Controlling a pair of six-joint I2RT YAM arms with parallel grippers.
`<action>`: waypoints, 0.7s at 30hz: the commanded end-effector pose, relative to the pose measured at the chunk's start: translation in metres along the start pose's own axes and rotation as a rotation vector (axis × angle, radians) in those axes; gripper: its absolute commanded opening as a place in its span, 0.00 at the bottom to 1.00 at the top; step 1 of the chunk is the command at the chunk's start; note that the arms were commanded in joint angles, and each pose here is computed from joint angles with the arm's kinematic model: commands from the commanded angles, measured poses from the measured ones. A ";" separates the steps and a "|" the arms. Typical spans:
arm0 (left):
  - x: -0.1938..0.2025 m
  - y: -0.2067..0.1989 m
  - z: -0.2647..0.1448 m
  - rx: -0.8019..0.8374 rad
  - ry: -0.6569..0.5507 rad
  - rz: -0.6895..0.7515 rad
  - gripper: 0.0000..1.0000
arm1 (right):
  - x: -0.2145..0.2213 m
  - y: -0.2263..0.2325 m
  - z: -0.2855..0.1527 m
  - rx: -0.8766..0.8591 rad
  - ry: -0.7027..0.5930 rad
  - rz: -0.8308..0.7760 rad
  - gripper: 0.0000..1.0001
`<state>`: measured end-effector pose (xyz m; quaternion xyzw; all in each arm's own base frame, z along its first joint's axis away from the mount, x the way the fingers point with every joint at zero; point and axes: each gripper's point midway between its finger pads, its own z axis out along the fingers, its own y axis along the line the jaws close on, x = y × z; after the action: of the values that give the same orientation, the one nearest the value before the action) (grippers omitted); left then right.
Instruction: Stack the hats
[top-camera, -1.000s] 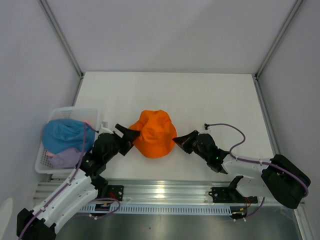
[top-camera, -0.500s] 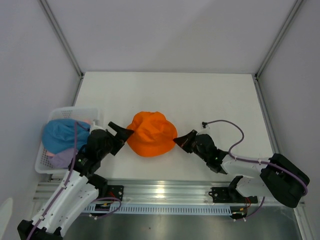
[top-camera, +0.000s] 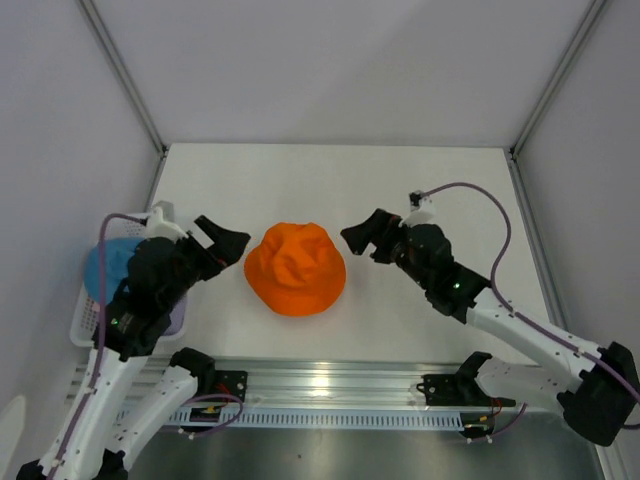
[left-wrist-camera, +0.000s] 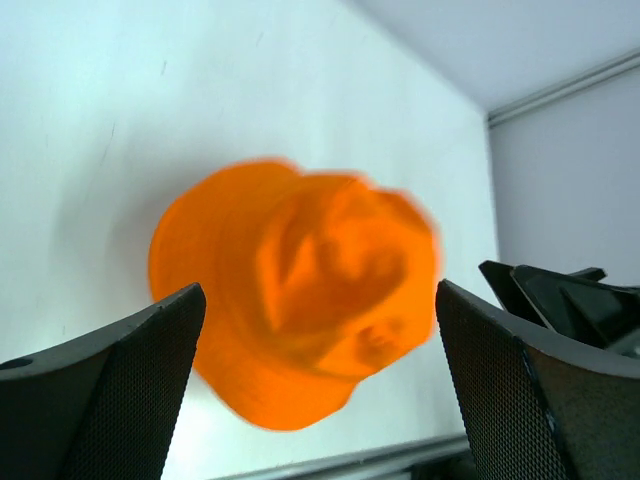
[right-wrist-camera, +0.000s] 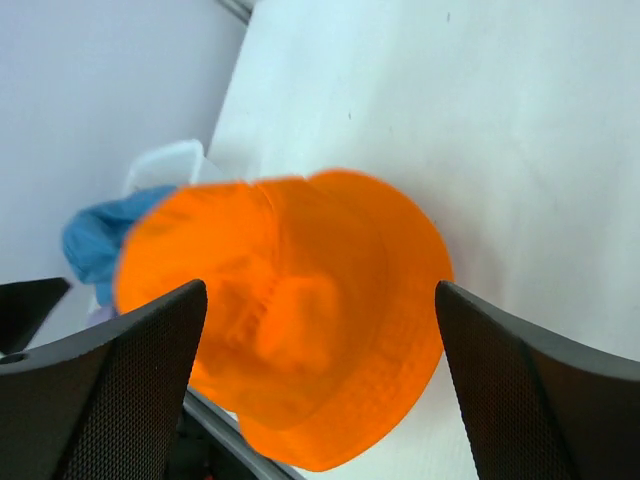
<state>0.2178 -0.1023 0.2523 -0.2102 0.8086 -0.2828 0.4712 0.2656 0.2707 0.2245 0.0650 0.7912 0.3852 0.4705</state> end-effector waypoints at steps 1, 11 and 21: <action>-0.048 -0.018 -0.025 -0.027 -0.104 0.142 1.00 | -0.037 -0.013 -0.018 0.071 0.006 -0.070 1.00; -0.114 0.092 -0.086 -0.736 -0.310 0.082 0.99 | -0.096 -0.037 -0.035 0.103 -0.049 -0.158 1.00; -0.134 0.183 -0.064 -1.051 -0.316 -0.011 0.91 | -0.089 -0.039 -0.017 0.041 0.014 -0.167 1.00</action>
<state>0.2029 0.1141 0.2442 -0.4565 0.7729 0.1628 0.4095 0.3072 0.1860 0.2464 0.0329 0.8206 0.3110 0.4784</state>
